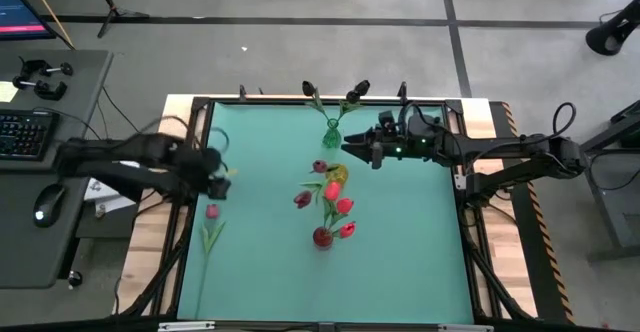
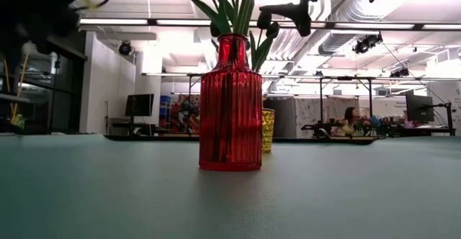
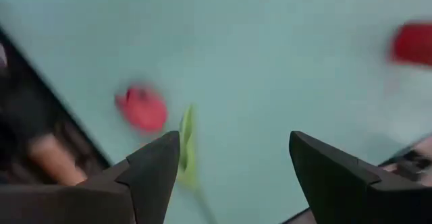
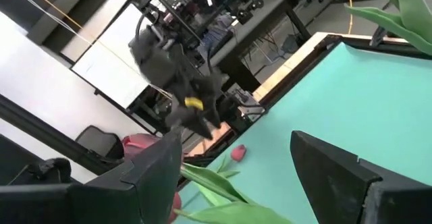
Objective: Sort flowers into vase by color
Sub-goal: Put the red tulip into the yellow vase
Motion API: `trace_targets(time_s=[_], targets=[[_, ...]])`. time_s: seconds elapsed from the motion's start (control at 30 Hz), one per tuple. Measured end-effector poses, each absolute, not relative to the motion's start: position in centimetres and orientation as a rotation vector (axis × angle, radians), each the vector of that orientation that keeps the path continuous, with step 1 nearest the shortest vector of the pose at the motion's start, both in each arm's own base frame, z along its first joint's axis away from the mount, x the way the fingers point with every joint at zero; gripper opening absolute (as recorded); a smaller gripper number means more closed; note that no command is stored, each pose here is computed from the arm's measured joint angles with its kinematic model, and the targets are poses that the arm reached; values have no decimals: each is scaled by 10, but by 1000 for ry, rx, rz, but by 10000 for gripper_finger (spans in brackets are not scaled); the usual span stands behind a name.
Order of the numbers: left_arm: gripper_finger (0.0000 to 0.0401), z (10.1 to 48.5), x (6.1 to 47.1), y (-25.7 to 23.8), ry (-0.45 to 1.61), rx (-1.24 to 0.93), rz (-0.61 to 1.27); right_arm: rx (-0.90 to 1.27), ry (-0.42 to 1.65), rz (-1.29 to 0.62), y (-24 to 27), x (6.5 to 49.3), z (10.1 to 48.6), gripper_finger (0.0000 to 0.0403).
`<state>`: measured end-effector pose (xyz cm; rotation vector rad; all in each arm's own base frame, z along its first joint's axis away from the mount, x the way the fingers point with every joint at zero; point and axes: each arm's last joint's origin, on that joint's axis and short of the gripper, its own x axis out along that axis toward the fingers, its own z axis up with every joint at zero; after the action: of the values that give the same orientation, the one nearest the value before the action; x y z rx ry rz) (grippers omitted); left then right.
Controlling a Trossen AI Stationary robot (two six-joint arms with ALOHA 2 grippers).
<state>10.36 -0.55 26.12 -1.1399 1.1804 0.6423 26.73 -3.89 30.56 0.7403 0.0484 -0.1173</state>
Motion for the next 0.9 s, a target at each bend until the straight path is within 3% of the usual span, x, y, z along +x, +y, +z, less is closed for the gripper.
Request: trace_targets(time_s=[0.13, 0.33, 0.5, 0.9], targets=[[266, 239, 114, -29, 1358, -1164, 677, 732, 71, -125, -39, 267, 303, 265], [266, 220, 140, -71, 1420, -1149, 636, 680, 103, -133, -39, 267, 300, 265], [266, 199, 133, -102, 1528, -1084, 822, 662, 130, -140, -39, 266, 298, 265], [266, 166, 118, -119, 1411, -1206, 1028, 641, 167, -149, -39, 266, 294, 265]])
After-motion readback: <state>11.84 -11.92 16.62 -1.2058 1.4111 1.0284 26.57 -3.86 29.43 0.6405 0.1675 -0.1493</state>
